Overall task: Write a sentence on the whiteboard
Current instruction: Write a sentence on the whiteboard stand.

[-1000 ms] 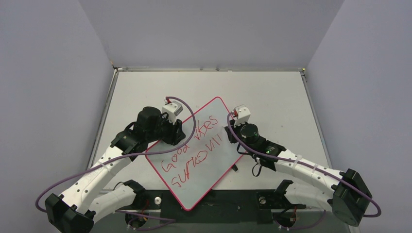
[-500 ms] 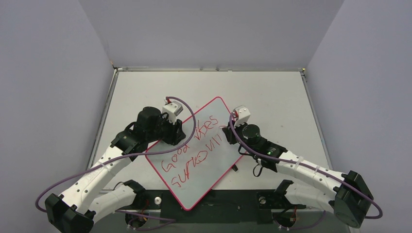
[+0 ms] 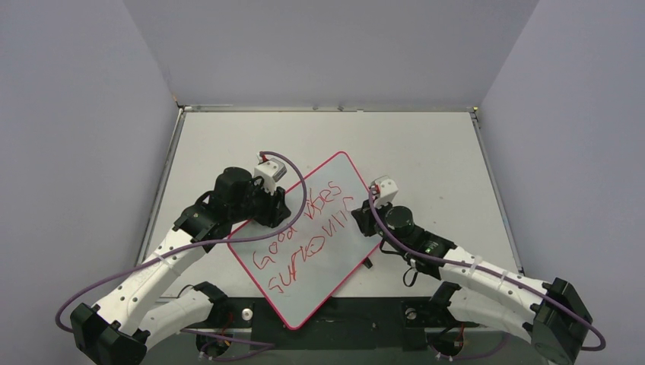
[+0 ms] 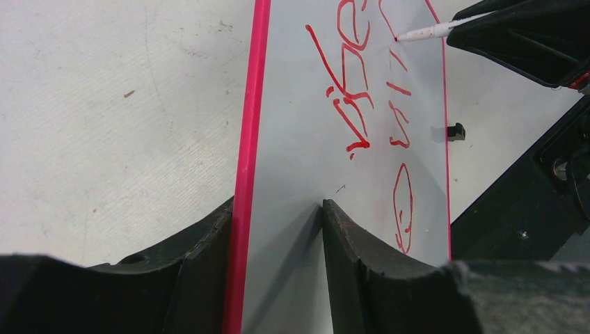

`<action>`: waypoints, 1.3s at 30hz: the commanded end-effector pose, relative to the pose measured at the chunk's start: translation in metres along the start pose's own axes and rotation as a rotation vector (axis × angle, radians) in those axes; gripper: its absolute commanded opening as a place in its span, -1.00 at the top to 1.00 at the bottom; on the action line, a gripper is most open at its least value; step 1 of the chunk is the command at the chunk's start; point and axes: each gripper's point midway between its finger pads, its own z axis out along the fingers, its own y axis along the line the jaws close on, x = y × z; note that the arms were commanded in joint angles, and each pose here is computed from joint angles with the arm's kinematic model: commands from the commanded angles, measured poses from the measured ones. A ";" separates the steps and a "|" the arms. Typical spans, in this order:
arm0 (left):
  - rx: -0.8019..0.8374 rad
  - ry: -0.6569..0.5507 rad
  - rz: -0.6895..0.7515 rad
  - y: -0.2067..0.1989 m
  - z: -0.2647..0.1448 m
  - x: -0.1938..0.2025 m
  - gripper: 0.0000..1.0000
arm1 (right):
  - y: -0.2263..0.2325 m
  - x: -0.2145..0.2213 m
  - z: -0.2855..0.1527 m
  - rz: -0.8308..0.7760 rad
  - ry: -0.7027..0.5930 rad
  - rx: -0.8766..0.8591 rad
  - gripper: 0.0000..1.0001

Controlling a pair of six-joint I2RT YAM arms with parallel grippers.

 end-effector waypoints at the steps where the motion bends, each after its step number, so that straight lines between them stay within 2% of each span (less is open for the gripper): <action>1: -0.027 -0.096 0.066 0.005 -0.004 -0.027 1.00 | 0.001 0.011 -0.006 0.021 0.018 -0.006 1.00; 23: -0.028 -0.094 0.065 0.005 -0.004 -0.027 1.00 | -0.017 0.015 -0.004 0.014 0.029 0.092 1.00; 39: -0.021 -0.095 0.066 0.004 -0.004 -0.027 1.00 | -0.011 -0.032 0.015 -0.046 -0.029 0.121 1.00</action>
